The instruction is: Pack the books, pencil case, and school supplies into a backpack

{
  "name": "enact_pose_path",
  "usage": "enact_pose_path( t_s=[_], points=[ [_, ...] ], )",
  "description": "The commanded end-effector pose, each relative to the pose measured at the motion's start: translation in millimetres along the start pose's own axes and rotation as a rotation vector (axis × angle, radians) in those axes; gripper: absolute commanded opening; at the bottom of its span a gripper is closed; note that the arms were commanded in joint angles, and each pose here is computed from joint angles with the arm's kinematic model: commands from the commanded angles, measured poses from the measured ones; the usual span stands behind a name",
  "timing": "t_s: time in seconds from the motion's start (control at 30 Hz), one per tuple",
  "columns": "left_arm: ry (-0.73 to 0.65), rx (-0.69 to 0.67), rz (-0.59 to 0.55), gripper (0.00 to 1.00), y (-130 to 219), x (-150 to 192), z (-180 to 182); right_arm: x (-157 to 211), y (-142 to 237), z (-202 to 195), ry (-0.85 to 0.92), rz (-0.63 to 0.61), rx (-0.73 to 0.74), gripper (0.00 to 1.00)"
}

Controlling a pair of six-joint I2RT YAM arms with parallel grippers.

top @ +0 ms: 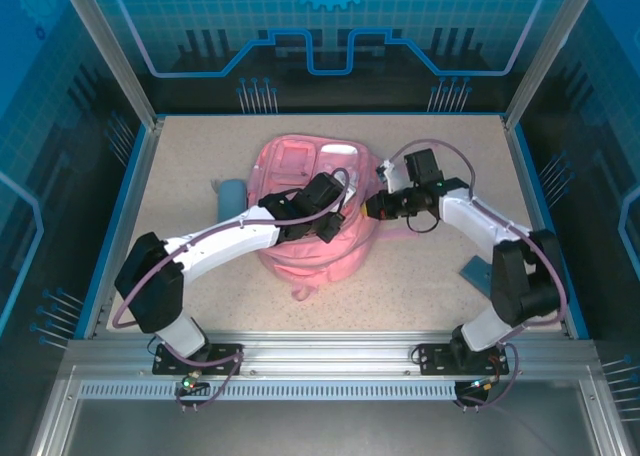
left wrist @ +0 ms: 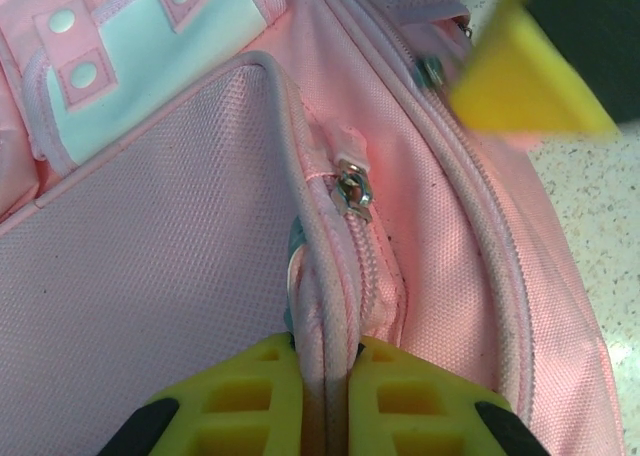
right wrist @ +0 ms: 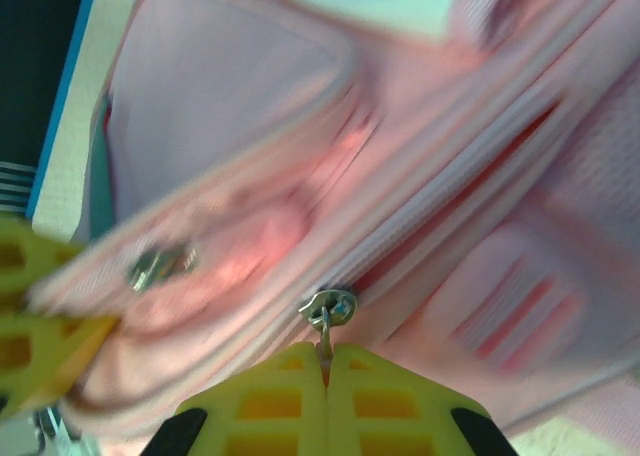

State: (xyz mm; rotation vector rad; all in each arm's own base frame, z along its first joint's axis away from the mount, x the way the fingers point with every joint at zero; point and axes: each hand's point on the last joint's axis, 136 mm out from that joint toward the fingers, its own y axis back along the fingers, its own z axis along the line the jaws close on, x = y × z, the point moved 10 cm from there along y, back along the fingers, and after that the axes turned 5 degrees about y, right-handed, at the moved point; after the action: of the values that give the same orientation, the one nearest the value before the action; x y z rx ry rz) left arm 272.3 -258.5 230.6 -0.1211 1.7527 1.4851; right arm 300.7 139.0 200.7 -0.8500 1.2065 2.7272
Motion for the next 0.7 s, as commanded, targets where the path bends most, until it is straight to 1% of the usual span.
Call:
enact_pose_path(
  t_s=[0.0,0.13,0.23,0.3,0.4,0.5,0.6,0.67],
  points=[
    [0.114,0.037,-0.095,0.08,-1,-26,-4,32,-1,19,-0.01,0.06,-0.053,0.0],
    [0.191,0.121,-0.128,0.1,-3,-38,-10,56,-6,34,-0.031,0.05,-0.121,0.0],
    [0.243,0.198,-0.129,0.11,-8,-46,-15,59,-6,47,-0.012,0.03,-0.166,0.0],
    [0.26,0.225,-0.122,0.15,-9,-50,-17,57,-2,48,-0.009,0.01,-0.145,0.0],
    [0.297,0.264,-0.121,0.27,-2,-50,-11,50,13,37,-0.032,-0.054,-0.044,0.0],
    [0.317,0.347,-0.125,0.45,14,-46,4,43,32,19,-0.088,-0.127,0.039,0.0],
    [0.294,0.382,-0.122,0.6,28,-38,17,33,46,6,-0.105,-0.157,0.128,0.0],
    [0.246,0.375,-0.089,0.66,30,-30,21,25,50,-2,-0.105,-0.172,0.149,0.0]
  ],
)
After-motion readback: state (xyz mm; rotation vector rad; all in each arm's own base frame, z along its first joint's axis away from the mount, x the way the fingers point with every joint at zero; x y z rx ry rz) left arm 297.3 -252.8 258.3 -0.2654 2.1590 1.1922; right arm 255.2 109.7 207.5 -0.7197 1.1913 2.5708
